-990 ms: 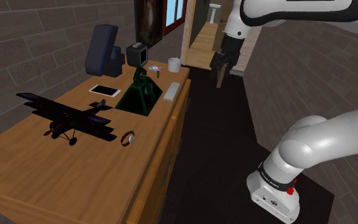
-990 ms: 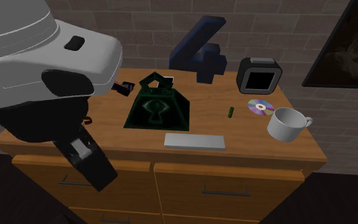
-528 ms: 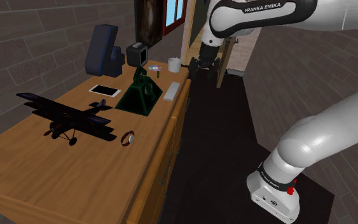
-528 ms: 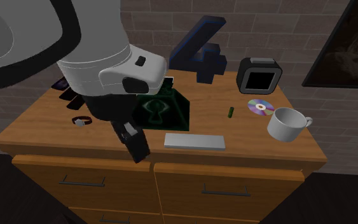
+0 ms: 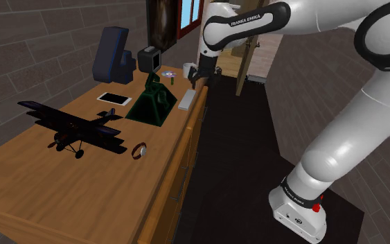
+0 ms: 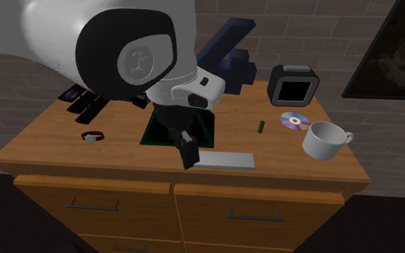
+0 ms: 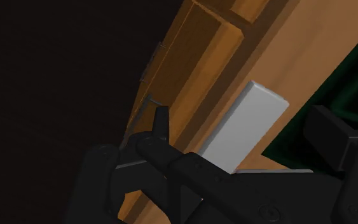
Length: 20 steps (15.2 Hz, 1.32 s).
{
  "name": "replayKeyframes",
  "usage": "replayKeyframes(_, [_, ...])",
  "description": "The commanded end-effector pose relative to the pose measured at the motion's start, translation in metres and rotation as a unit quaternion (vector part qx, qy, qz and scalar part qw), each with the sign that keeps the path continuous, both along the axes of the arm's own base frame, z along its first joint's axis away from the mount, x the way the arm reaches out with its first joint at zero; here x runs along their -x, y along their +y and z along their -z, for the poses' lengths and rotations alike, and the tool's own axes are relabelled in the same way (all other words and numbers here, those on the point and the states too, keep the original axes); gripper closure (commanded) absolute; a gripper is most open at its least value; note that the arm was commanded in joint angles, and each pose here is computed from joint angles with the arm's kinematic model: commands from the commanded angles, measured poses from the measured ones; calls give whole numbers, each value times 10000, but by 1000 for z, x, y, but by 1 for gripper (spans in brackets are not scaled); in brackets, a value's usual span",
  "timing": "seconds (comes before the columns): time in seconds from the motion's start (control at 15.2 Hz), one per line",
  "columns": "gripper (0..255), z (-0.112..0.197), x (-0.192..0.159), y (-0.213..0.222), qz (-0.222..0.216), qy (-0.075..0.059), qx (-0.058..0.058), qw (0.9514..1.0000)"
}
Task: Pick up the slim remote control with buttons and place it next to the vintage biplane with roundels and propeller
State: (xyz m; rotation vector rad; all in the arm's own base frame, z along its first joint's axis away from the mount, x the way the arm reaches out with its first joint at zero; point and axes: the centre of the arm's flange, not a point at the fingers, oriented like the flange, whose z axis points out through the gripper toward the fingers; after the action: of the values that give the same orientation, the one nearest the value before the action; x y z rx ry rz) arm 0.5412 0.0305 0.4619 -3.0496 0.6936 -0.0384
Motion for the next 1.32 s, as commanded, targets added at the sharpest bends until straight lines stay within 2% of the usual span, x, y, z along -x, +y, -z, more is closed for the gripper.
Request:
replayKeyframes(0.0, [0,18,-22,-1,280,28,17,9996])
replayKeyframes(0.33, [0,53,-78,-12,940,90,66,9955])
replayKeyframes(0.66, [0,89,-132,-30,1596,151,115,9870])
replayKeyframes(1.25, [0,131,-136,-33,1640,156,118,9863])
